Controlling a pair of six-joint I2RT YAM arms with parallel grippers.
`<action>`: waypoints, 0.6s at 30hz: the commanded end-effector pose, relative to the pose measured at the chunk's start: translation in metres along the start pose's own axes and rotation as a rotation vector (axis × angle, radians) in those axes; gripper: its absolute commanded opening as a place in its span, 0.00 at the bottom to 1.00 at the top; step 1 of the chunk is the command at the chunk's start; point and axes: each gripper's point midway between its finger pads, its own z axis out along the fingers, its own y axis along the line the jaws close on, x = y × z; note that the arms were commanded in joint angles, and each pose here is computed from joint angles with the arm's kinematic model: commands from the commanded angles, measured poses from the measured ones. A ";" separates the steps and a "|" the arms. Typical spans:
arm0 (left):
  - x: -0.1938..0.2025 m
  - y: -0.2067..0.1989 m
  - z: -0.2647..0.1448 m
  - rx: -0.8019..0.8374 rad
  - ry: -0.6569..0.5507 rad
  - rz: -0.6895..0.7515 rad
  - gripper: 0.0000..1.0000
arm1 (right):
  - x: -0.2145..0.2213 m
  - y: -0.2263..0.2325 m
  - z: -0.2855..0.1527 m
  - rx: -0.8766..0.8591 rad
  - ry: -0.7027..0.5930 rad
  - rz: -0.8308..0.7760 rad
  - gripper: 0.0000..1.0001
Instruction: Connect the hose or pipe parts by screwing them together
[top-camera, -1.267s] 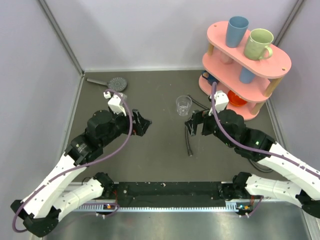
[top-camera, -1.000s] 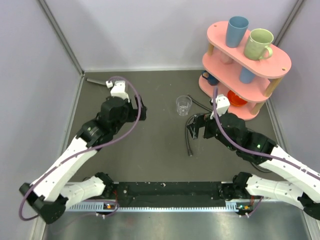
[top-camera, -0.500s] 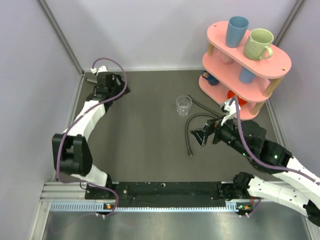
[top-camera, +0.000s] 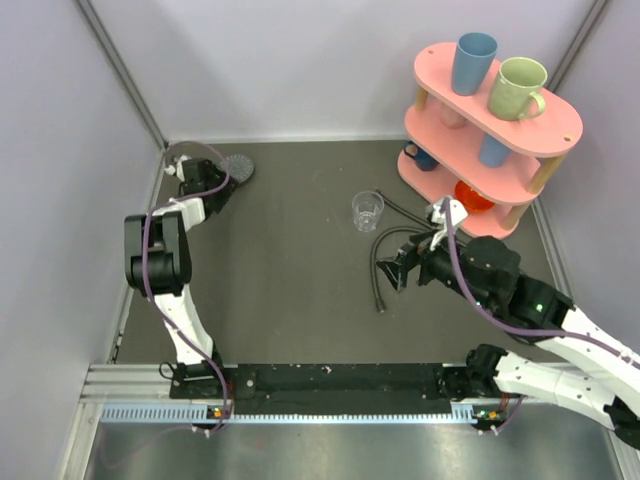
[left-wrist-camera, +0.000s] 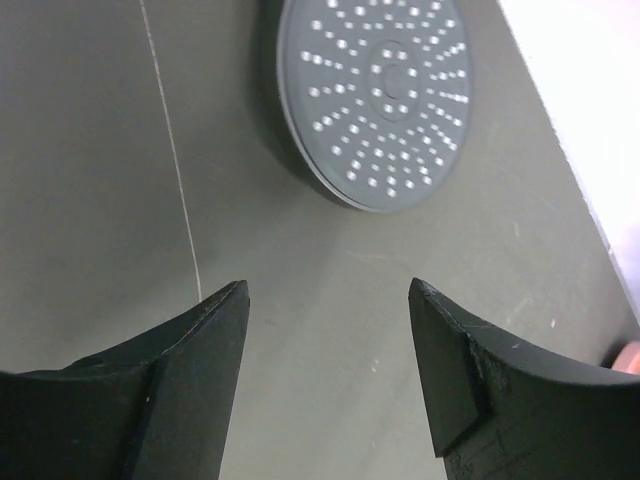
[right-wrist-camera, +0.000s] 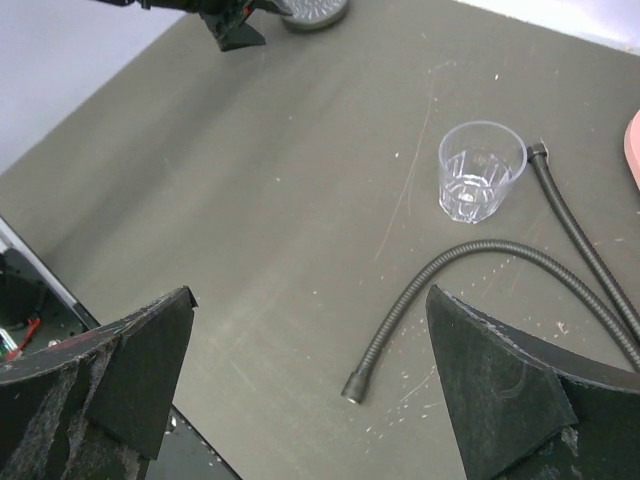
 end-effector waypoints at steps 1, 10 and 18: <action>-0.037 -0.016 0.019 0.066 -0.096 -0.039 0.70 | -0.022 0.004 0.007 0.001 -0.053 -0.029 0.98; -0.095 0.007 0.057 -0.011 -0.216 -0.096 0.70 | -0.007 -0.002 0.032 0.047 -0.004 -0.073 0.98; -0.120 0.021 0.088 -0.115 -0.261 -0.148 0.68 | -0.001 -0.008 0.051 0.099 0.030 -0.125 0.98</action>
